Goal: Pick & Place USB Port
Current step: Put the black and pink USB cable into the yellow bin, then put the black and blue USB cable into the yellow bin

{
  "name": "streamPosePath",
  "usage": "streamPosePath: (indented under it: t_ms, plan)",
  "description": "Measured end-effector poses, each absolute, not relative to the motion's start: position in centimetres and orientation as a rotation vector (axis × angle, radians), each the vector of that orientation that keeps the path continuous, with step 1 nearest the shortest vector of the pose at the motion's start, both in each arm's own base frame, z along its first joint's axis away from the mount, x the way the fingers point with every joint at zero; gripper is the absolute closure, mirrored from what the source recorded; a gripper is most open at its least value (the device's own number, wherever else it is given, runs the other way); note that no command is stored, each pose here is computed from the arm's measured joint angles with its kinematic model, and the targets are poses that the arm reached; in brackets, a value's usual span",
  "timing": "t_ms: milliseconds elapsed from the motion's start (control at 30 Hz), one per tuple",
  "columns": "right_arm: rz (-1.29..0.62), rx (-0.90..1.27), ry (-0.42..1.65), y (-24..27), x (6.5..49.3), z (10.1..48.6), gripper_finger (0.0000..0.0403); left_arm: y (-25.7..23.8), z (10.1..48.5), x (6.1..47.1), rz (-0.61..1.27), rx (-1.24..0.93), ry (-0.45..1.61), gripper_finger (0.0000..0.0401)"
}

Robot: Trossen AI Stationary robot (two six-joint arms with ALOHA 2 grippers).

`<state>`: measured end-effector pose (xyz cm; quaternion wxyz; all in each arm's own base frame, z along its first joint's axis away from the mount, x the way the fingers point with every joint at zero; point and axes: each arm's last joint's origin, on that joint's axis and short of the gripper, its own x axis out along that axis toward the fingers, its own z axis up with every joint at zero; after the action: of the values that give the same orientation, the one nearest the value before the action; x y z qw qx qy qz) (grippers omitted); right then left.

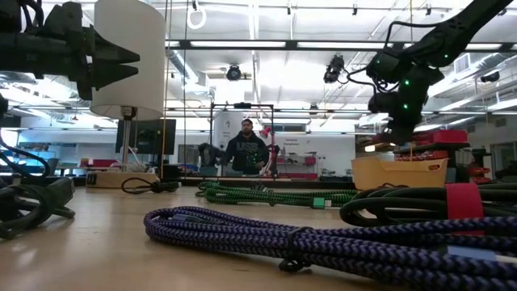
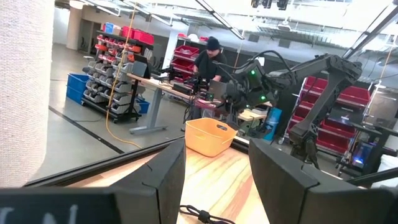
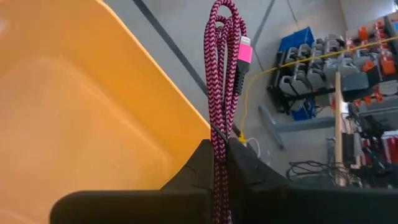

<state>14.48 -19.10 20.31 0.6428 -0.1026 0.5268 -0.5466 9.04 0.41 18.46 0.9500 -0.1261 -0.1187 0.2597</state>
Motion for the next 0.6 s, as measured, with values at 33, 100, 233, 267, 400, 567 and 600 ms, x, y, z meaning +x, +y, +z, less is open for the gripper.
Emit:
streamPosePath:
  t_ms: [33,100,233,267,400,567,600]
  plan:
    - [-1.247,-0.221,1.191,-19.17,14.41,20.31,0.0389,0.41,18.46,9.04,0.528,-0.257,-0.241,0.0220]
    - [-1.257,-0.200,1.181,-19.34,14.21,20.29,0.0368,0.41,18.46,9.04,0.528,-0.257,-0.241,0.0220]
    - [-1.272,-0.180,1.172,-19.51,13.99,20.29,0.0306,0.41,18.46,9.04,0.528,-0.257,-0.242,0.0220]
    - [-1.266,-0.177,1.164,-19.52,14.02,20.30,0.0290,0.41,18.46,9.04,0.528,-0.257,-0.241,0.0220]
    - [-1.262,-0.175,1.144,-19.59,14.13,20.38,0.0243,0.41,18.45,9.04,0.528,-0.257,-0.241,0.0220]
    - [-1.269,-0.176,1.120,-19.70,14.23,20.51,0.0216,0.41,18.46,9.04,0.528,-0.257,-0.242,0.0220]
    - [-1.271,-0.178,1.115,-19.73,14.25,20.54,0.0214,0.41,18.47,9.04,0.528,-0.257,-0.242,0.0220]
